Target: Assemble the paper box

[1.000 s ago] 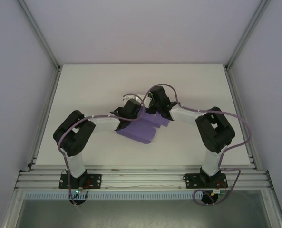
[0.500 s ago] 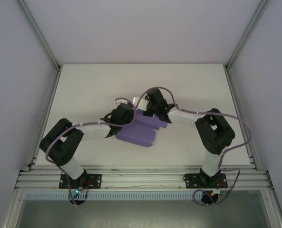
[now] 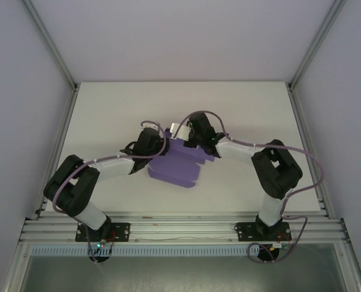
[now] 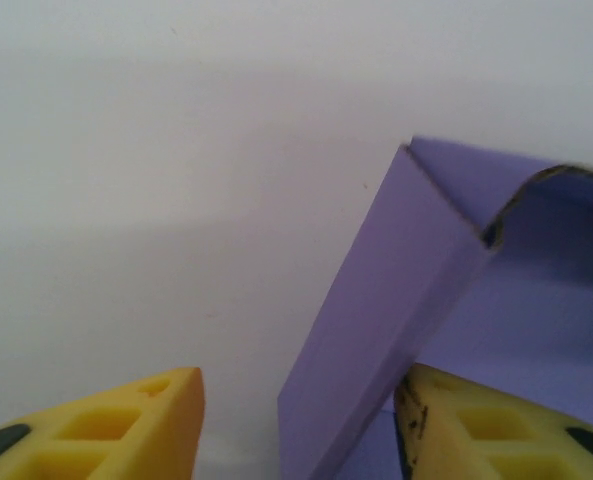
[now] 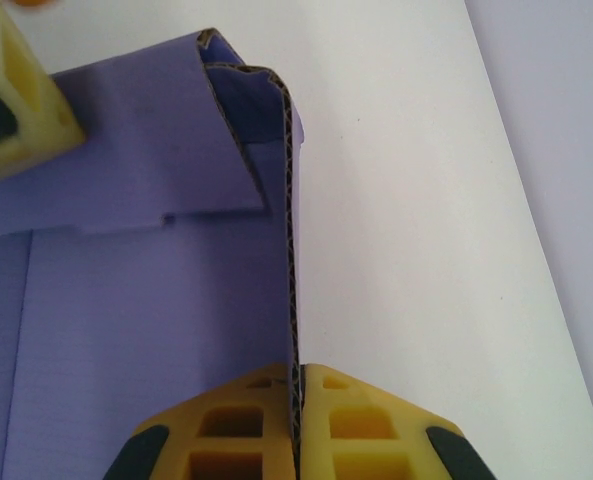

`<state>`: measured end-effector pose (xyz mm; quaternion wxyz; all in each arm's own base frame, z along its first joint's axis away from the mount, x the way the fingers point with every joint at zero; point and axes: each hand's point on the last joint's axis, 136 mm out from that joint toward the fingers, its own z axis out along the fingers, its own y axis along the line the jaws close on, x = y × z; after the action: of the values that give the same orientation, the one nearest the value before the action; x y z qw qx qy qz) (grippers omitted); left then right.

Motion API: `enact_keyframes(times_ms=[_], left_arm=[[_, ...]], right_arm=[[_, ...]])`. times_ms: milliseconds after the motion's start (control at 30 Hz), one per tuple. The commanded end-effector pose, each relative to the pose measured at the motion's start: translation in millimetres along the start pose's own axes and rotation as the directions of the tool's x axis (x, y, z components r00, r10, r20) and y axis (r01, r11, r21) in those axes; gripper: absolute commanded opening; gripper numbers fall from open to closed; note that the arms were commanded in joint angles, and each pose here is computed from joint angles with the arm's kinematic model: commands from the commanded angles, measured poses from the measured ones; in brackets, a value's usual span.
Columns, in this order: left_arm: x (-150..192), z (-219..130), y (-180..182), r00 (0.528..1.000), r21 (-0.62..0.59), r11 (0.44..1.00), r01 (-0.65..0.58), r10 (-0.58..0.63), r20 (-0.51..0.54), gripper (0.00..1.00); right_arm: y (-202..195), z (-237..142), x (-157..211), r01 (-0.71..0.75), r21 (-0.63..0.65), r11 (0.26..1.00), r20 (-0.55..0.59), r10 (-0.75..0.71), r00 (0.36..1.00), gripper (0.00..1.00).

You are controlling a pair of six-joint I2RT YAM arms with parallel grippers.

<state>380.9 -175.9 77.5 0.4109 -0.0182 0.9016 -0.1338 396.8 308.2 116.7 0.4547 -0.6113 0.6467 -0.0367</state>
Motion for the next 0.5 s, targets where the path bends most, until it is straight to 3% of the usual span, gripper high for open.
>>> enact_keyframes(times_ms=[0, 200, 333, 467], left_arm=[[5.9, 14.8, 0.7, 0.998, 0.059, 0.998, 0.005, -0.001, -0.062, 0.46], [7.1, 28.9, 5.3, 0.996, 0.043, 0.999, 0.009, -0.005, -0.086, 0.23], [1.0, 35.6, 7.6, 0.997, 0.010, 1.000, 0.005, -0.004, -0.073, 0.03], [-0.6, 41.3, 5.4, 0.999, -0.007, 1.000, -0.005, 0.005, -0.041, 0.00]], right_arm=[[-5.5, -13.7, -16.8, 0.020, 0.009, 1.000, 0.059, -0.021, 0.998, 0.00], [6.1, -13.3, -16.8, 0.027, -0.051, 0.998, 0.065, -0.024, 0.998, 0.00], [17.7, -12.2, -15.4, 0.032, -0.091, 0.995, 0.057, -0.027, 0.998, 0.00], [36.9, -12.5, -12.4, 0.035, -0.133, 0.991, 0.028, -0.031, 0.999, 0.05]])
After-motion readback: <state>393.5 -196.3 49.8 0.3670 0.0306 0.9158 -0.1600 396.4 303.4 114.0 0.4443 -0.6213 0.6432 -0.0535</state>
